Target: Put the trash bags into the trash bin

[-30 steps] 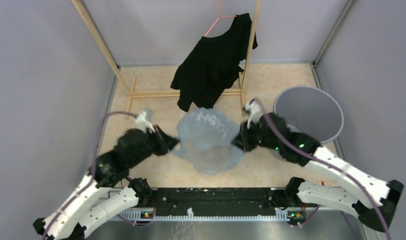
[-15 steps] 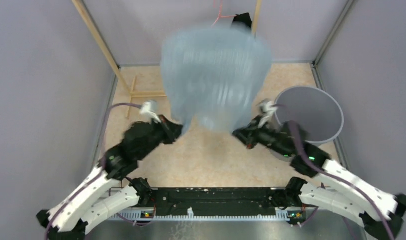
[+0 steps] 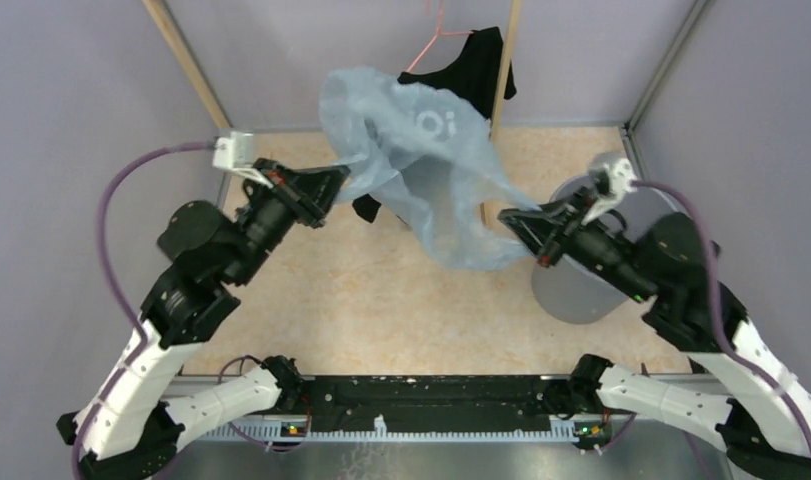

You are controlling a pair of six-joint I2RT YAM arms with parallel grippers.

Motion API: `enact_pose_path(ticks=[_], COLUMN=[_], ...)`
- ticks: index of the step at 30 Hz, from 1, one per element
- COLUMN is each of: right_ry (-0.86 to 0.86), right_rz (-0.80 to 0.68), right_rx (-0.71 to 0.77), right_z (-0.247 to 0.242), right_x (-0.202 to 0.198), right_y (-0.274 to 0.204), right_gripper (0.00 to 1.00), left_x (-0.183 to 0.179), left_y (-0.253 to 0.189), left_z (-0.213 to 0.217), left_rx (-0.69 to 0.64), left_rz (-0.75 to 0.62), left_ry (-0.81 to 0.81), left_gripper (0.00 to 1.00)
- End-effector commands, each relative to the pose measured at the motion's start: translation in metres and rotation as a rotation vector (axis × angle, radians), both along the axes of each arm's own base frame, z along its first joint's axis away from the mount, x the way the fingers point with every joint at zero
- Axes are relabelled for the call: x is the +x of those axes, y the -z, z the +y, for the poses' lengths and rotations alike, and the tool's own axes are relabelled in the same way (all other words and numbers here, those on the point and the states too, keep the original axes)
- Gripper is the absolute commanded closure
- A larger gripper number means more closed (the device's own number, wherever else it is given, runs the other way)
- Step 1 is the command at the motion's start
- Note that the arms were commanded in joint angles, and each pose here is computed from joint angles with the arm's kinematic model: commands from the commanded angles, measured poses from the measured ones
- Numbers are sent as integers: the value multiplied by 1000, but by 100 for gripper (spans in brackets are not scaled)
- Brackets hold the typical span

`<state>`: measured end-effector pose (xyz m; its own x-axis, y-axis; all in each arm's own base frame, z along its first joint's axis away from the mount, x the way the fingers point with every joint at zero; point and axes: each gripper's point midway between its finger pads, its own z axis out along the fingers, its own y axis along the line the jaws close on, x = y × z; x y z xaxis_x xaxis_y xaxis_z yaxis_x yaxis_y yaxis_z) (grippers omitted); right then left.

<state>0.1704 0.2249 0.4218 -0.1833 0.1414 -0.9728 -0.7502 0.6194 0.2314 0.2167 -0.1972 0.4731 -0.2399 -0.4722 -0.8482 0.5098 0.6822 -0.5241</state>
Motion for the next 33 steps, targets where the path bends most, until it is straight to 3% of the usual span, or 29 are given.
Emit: enact_pose_path(ticks=[1,5,8,11,16,21,27,30,33], right_ry=[60,49,16,23,36,95,94,87,145], right_rz=[47,245,309,239,76,76,208,259,274], right_rx=[-75,-132,-175,-170,-76,2,54,26,-82], right_z=[-17,-5,1,-5,-16,-30,-13,2,6], right_x=[1,-1,-7,-5,-5,-6,-2,7,24], right_y=[54,135,157,125,49,35,74,91,99], right_gripper=[100,100,100,100,100,97,92,87,75], left_x=[11,15,6,-5,-22,-30,12,32,35], left_y=[9,95,119,95,25,-23,23,44,53], left_z=[19,22,28,35,48,56,47,73,111], left_rx=[67,181,229,209,79,17,168,262,305], left_rz=[-88,112,177,108,-122,-325,-235,-175,-158], left_ry=[-107,-140,-130,-105,-93,-108,-214,-393,-587], left_gripper=[100,100,100,100,100,100,100,100,100])
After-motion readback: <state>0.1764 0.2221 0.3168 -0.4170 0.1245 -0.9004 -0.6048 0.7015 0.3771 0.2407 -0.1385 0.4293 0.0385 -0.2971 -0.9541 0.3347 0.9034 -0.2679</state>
